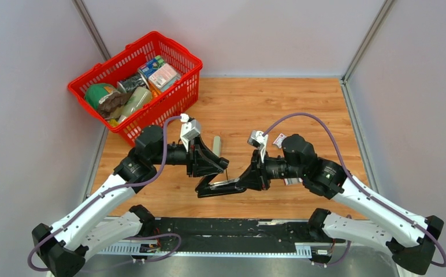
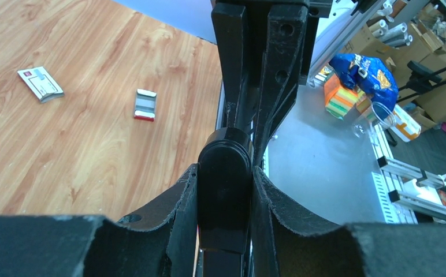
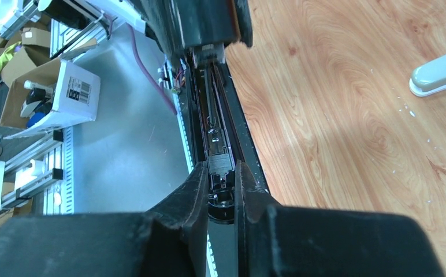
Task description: Unload the staples from the stapler
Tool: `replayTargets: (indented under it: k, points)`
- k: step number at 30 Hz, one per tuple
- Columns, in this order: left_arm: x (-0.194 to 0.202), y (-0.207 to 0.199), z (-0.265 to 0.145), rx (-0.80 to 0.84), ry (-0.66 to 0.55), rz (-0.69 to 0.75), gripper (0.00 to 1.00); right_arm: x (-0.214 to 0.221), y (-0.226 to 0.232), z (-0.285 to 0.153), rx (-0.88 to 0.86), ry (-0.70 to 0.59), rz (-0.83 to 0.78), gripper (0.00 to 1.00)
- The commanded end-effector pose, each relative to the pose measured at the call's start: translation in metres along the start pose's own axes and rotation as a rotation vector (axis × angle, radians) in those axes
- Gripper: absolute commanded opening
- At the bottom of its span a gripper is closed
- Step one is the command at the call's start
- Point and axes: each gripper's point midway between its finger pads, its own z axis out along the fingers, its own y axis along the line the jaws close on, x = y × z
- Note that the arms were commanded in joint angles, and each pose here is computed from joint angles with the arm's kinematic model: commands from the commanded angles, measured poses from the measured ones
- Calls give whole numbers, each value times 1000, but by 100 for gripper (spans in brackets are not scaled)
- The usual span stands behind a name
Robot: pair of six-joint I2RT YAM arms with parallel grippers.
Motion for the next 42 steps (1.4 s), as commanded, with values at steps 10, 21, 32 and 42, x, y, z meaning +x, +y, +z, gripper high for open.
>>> replayTargets:
  k: [10,21,32,42]
  points:
    - [-32,14,-4,-92,-127,133,0,-26,-25,0,205,32,31,52]
    - [-29,33,-4,-184,-113,129,0,-68,-44,-22,404,-71,-22,55]
    - [-27,51,-6,-275,-109,101,0,-108,-65,1,478,-198,24,0]
    - [-29,62,-7,-329,-118,87,0,-114,-69,24,439,-225,67,0]
